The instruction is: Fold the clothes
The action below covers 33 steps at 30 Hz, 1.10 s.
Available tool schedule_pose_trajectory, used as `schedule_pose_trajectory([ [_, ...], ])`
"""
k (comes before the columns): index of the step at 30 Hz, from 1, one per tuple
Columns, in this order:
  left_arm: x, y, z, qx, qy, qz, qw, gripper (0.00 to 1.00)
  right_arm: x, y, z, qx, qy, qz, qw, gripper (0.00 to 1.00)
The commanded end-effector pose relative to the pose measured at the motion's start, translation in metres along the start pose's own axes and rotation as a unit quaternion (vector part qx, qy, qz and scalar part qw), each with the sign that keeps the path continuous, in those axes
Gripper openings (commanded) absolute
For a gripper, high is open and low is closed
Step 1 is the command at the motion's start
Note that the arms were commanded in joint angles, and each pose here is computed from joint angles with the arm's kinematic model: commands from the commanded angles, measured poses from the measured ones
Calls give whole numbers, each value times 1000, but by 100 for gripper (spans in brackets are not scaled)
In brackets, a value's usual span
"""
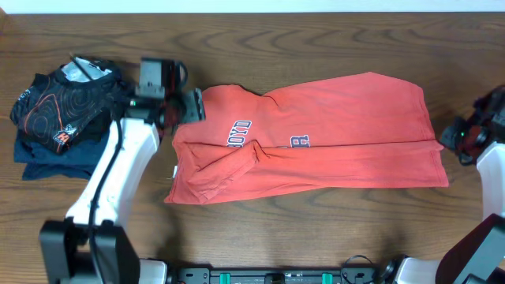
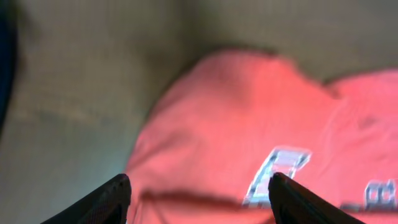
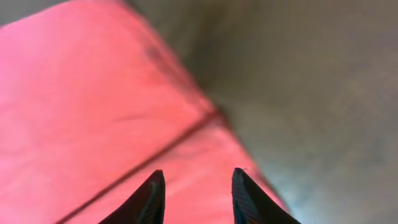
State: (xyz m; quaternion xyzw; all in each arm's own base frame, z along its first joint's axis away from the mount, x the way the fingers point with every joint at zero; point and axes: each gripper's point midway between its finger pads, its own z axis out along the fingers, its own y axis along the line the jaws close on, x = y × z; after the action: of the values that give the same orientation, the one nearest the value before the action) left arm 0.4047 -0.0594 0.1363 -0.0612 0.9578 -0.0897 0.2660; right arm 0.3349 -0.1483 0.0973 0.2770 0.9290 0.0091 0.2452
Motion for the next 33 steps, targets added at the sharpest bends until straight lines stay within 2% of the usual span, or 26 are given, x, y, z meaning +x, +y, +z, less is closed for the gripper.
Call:
schedule_pose_trajectory([
  [1,-27,-8,26,13,0,21,1000,76,6,32,-2,-55,10,-47,997,34],
  [6,-63,-20,79,40,13,31,999,78,14,42,-2,-61,24,-68,996,35],
  [11,-70,-24,126,59,35,26,997,78,21,44,-2,-62,36,-71,995,35],
  [20,-23,-19,169,60,121,15,991,78,24,44,-2,-61,43,-70,995,34],
  [22,-14,-20,171,58,136,15,989,78,24,44,-2,-61,43,-70,995,35],
  [26,2,-35,165,80,168,16,982,68,24,44,-2,-61,43,-70,995,34],
  [33,16,-36,157,79,200,10,977,68,23,43,-2,-59,41,-70,995,35],
])
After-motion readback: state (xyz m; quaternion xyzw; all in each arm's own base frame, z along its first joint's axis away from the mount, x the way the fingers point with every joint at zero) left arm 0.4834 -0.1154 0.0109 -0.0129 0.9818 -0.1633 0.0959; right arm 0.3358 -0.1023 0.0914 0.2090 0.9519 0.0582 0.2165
